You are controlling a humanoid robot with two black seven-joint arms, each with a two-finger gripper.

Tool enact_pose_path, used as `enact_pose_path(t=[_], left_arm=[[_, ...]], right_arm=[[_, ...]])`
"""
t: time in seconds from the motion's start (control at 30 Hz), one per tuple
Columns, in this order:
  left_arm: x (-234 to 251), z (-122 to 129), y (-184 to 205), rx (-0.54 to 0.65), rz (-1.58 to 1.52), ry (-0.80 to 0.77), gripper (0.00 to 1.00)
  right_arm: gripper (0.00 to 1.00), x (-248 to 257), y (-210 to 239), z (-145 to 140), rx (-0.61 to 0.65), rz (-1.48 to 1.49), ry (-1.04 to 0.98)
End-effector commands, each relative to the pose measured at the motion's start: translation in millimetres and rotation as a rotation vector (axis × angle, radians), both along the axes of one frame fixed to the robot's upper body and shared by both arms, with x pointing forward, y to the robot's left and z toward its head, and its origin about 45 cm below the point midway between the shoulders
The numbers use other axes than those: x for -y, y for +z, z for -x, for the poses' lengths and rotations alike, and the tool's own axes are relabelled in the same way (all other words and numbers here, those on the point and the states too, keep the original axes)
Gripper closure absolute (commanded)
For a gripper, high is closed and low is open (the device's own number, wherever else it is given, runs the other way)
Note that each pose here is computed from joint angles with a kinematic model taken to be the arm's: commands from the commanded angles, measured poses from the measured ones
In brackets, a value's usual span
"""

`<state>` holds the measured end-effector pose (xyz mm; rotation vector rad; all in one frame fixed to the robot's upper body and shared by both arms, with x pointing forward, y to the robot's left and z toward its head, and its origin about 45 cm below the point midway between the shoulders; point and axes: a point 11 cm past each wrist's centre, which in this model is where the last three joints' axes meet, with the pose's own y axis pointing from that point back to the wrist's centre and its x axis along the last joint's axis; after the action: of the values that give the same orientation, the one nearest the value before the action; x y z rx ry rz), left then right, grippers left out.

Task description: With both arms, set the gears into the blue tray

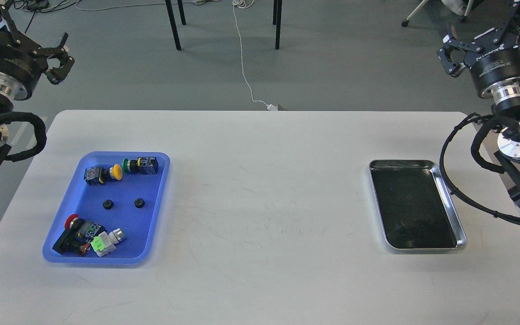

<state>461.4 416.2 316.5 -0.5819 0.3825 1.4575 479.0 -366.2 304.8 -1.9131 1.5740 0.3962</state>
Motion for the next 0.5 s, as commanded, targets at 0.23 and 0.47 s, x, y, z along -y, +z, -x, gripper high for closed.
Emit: enact_pose_path(t=[0.23,0.47], left_arm=[[21,-6,-11,-0.012,0.022,-0.038,0.03],[14,-9,-35,-0.05,0.046,-0.014,0.03]], right_arm=[[0.01,-15,-25,-17,-0.124,-0.098,0.011],[0.01,-8,-29,-17,-0.138,-0.079,-0.007]])
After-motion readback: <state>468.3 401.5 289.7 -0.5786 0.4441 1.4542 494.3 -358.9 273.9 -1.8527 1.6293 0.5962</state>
